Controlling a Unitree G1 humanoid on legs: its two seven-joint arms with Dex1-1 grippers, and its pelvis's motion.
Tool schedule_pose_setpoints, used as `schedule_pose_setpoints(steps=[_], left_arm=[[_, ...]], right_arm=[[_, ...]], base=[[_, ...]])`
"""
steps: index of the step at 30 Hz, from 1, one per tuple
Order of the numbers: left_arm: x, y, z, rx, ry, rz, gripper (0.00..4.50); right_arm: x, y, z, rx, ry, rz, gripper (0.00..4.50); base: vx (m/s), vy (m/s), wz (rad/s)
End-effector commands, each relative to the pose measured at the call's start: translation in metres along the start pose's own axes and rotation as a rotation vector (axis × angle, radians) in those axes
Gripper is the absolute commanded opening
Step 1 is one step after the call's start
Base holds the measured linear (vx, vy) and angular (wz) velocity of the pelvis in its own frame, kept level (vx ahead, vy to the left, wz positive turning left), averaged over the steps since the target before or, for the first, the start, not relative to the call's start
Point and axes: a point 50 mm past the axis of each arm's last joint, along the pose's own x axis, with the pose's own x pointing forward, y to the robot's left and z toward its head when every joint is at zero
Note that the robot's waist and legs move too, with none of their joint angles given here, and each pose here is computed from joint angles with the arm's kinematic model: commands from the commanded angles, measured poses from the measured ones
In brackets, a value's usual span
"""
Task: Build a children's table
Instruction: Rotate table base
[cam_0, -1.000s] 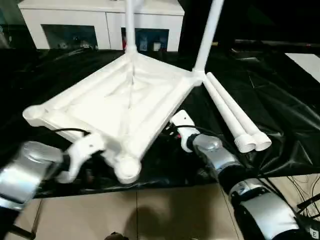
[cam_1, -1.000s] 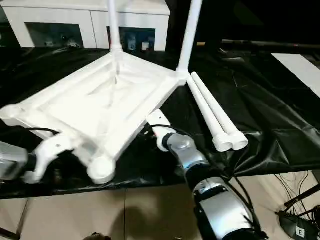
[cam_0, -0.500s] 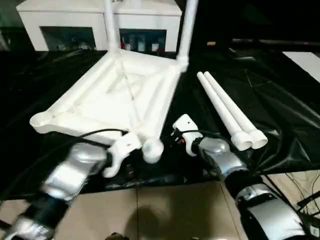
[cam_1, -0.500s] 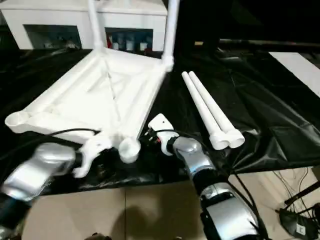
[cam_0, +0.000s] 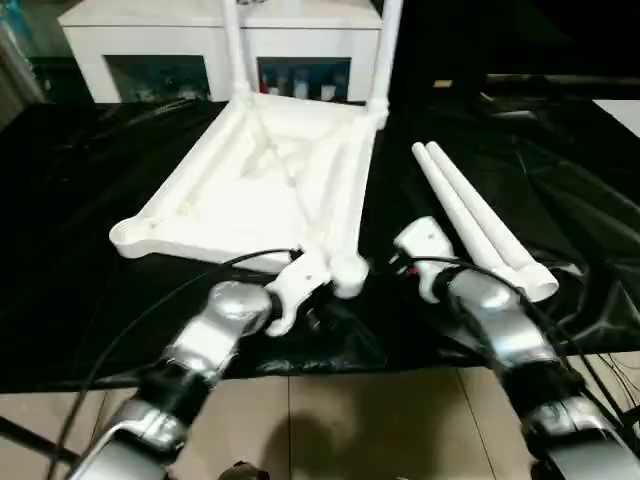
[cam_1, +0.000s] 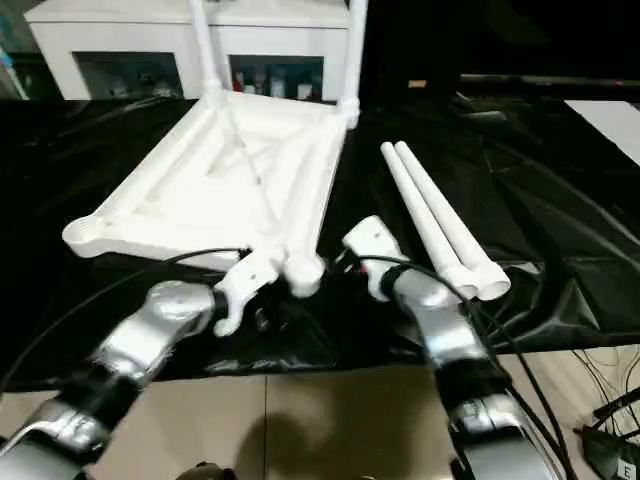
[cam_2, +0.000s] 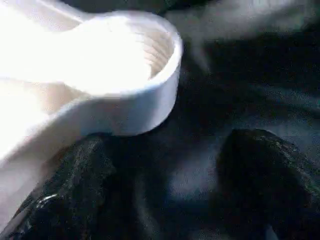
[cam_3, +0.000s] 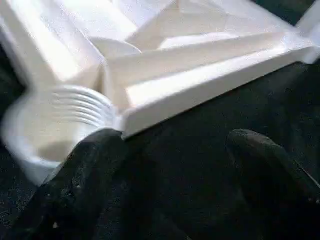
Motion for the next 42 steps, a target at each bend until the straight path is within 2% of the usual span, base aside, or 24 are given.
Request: schedule_pose_setpoints(steps=[1, 3, 7, 8, 9, 11, 12, 14, 17, 21, 24, 26, 30, 34, 37, 42], left_arm=[[0.003, 0.006, 0.015, 0.024, -0.065, 0.041, 4.39], [0.01, 0.009, 0.029, -0.02, -0.175, 0.102, 4.39], [0.014, 0.011, 0.045, -0.112, -0.315, 0.141, 4.39], [0.012, 0.009, 0.049, -0.114, -0.359, 0.15, 4.39], [0.012, 0.009, 0.049, -0.114, -0.361, 0.15, 4.39], [-0.002, 0.007, 0.048, -0.181, -0.424, 0.236, 4.39], [-0.005, 0.007, 0.045, -0.203, -0.426, 0.255, 4.39], [-0.023, 0.013, 0.037, -0.242, -0.45, 0.422, 4.39], [-0.058, 0.023, 0.016, -0.223, -0.424, 0.722, 4.39], [-0.07, 0.027, 0.003, -0.241, -0.37, 0.839, 4.39], [-0.07, 0.029, 0.003, -0.26, -0.352, 0.868, 4.39], [-0.069, 0.027, 0.009, -0.261, -0.367, 0.853, 4.39], [-0.07, 0.026, 0.011, -0.346, -0.381, 0.849, 4.39], [-0.079, 0.019, 0.014, -0.326, -0.425, 0.844, 4.39], [-0.08, 0.017, 0.011, -0.309, -0.407, 0.856, 4.39], [-0.084, 0.015, 0.004, -0.303, -0.377, 0.859, 4.39]], right_arm=[[-0.011, -0.01, 0.005, 0.015, -0.002, -0.056, 3.81], [-0.023, -0.017, 0.004, 0.026, 0.019, -0.131, 3.81], [-0.034, -0.023, 0.007, 0.063, 0.032, -0.238, 3.81], [-0.037, -0.026, 0.007, 0.137, 0.043, -0.302, 3.81], [-0.037, -0.026, 0.007, 0.142, 0.044, -0.306, 3.81], [-0.044, -0.026, 0.01, 0.201, 0.018, -0.39, 3.81], [-0.045, -0.026, 0.011, 0.2, 0.01, -0.396, 3.81], [-0.05, -0.022, 0.013, 0.204, -0.024, -0.413, 3.81], [-0.048, -0.01, 0.015, 0.286, -0.07, -0.403, 3.81], [-0.038, 0.0, 0.023, 0.295, -0.078, -0.396, 3.81], [-0.035, 0.001, 0.022, 0.293, -0.067, -0.409, 3.81], [-0.034, 0.002, 0.021, 0.333, -0.062, -0.426, 3.81], [-0.035, 0.005, 0.019, 0.345, -0.048, -0.411, 3.81], [-0.036, 0.014, 0.022, 0.367, -0.077, -0.362, 3.81], [-0.033, 0.022, 0.023, 0.402, -0.069, -0.323, 3.81], [-0.031, 0.03, 0.027, 0.388, -0.068, -0.286, 3.81]], base=[[0.0, 0.0, 0.0], [0.0, 0.0, 0.0], [0.0, 0.0, 0.0], [0.0, 0.0, 0.0], [0.0, 0.0, 0.0], [0.0, 0.0, 0.0], [0.0, 0.0, 0.0], [0.0, 0.0, 0.0], [0.0, 0.0, 0.0], [-0.004, -0.014, 0.12], [-0.011, -0.106, 0.59], [-0.002, -0.192, 0.67], [0.002, -0.293, 0.36], [-0.015, -0.188, 0.1], [-0.038, -0.12, 0.08], [-0.026, -0.065, -0.26]])
